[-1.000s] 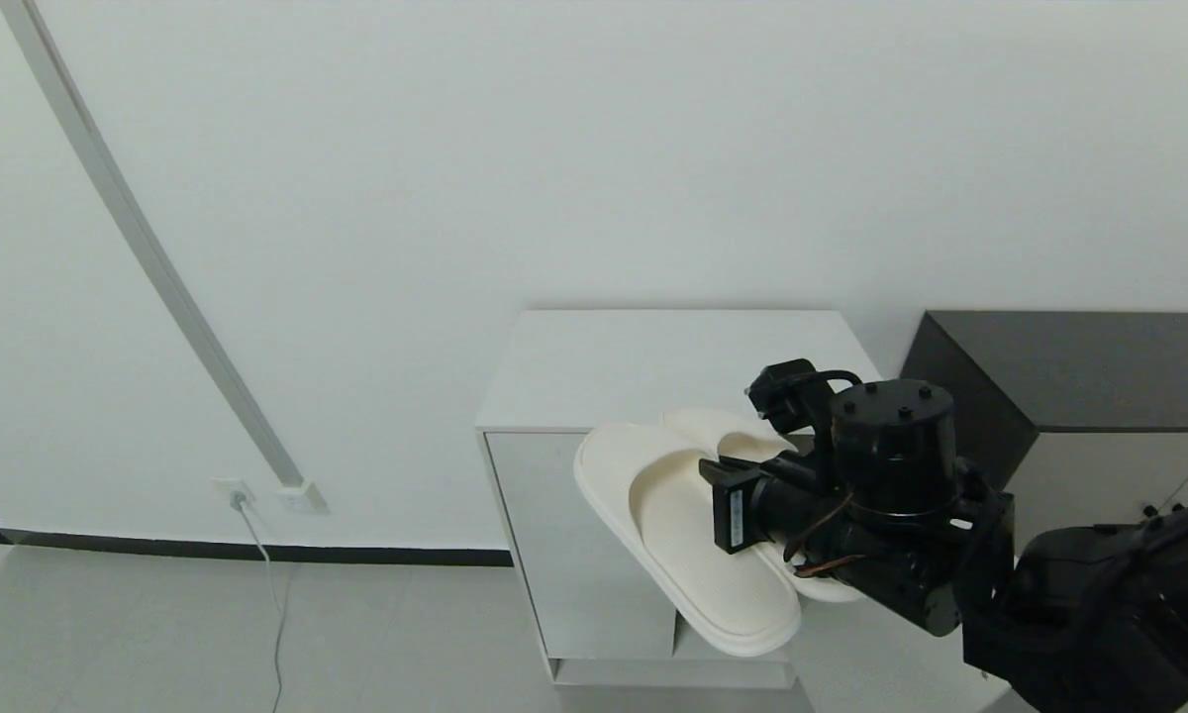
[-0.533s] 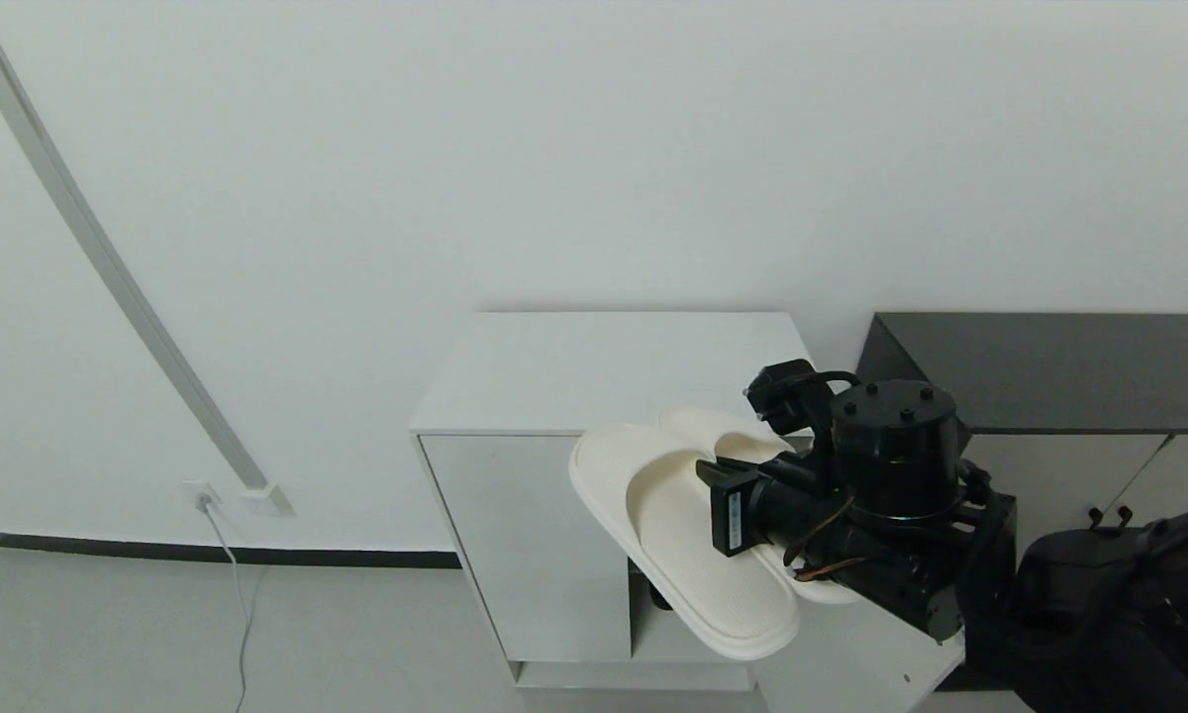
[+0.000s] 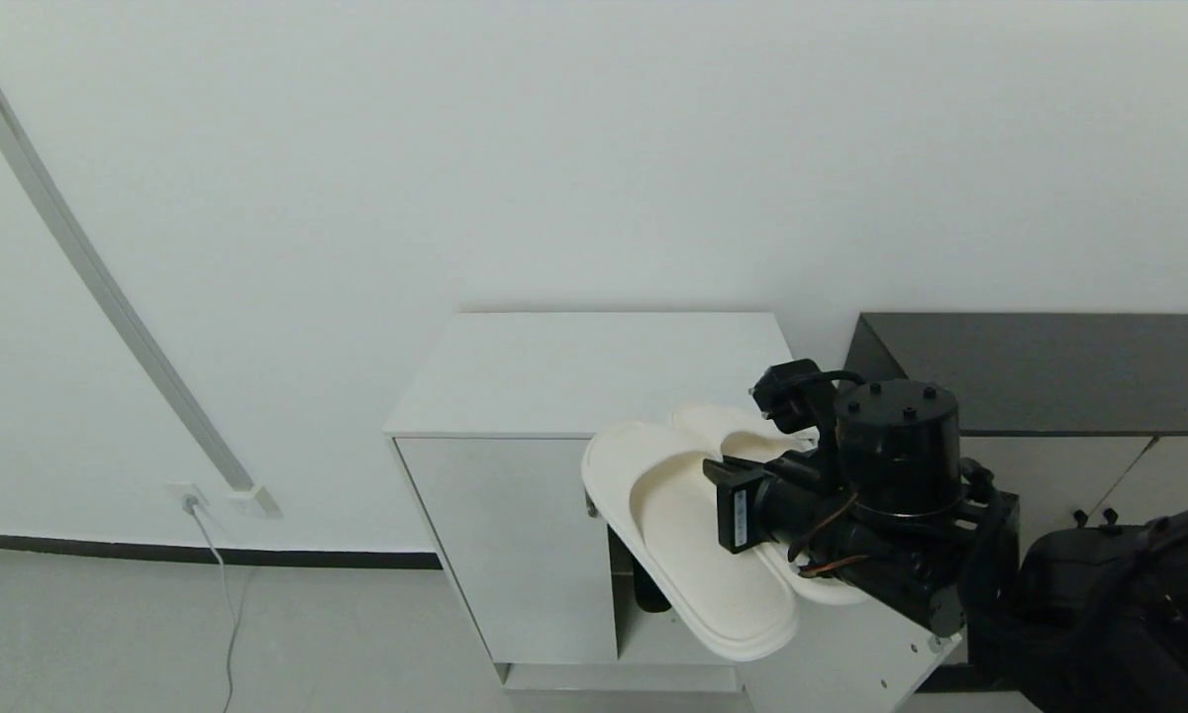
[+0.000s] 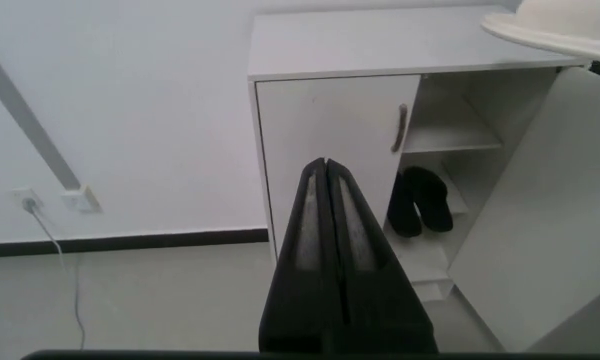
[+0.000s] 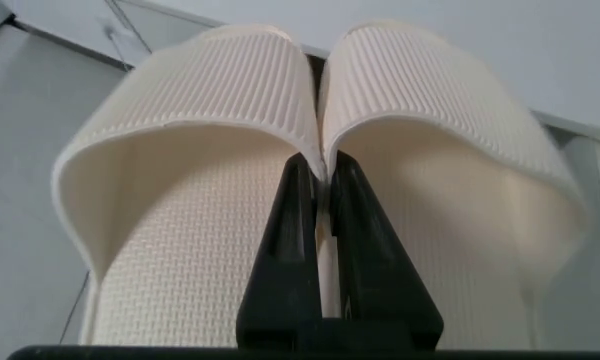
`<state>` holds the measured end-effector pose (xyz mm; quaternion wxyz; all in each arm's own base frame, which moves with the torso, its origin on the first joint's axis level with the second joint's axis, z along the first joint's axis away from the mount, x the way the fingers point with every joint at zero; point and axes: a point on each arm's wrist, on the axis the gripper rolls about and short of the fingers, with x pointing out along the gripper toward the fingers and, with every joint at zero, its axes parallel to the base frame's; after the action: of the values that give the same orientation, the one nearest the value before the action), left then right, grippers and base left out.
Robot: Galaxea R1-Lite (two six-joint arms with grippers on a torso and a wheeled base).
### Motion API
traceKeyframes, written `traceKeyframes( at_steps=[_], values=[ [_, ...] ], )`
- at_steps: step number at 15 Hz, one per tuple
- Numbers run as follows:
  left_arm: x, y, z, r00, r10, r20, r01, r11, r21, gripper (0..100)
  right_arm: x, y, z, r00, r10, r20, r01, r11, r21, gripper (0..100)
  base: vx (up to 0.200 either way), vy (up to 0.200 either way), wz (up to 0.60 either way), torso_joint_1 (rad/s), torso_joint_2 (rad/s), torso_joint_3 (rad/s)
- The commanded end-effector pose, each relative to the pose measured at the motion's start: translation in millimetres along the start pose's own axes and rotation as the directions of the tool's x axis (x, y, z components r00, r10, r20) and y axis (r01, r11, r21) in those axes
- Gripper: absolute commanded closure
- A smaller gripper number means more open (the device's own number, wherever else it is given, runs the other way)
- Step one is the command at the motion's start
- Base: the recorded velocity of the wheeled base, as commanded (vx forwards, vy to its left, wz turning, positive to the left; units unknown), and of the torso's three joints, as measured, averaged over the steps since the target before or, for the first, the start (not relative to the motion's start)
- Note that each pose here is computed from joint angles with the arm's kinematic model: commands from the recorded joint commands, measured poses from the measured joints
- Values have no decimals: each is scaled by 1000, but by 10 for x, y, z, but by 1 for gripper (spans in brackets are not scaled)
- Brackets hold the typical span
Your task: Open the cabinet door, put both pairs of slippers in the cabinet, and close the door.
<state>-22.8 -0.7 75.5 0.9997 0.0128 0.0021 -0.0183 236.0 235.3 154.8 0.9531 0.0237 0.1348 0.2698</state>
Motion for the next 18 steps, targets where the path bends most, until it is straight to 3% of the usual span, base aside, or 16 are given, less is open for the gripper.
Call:
traceKeyframes(
  at_steps=[1, 12, 18],
  values=[
    [0, 0, 0, 1000, 0, 0, 0, 1000, 0, 100, 7, -4, -10, 1000, -1, -3, 1, 1000, 0, 100, 0, 0, 0, 0, 0, 0],
    [0, 0, 0, 1000, 1, 0, -1, 1000, 0, 100, 23, -38, -97, 999, -12, -32, 12, 1000, -14, 100, 0, 0, 0, -6, 8, 7],
    [0, 0, 0, 1000, 1, 0, -1, 1000, 0, 100, 26, -39, -106, 999, -13, -35, 12, 1000, -17, 100, 0, 0, 0, -144, 332, 174]
  ],
)
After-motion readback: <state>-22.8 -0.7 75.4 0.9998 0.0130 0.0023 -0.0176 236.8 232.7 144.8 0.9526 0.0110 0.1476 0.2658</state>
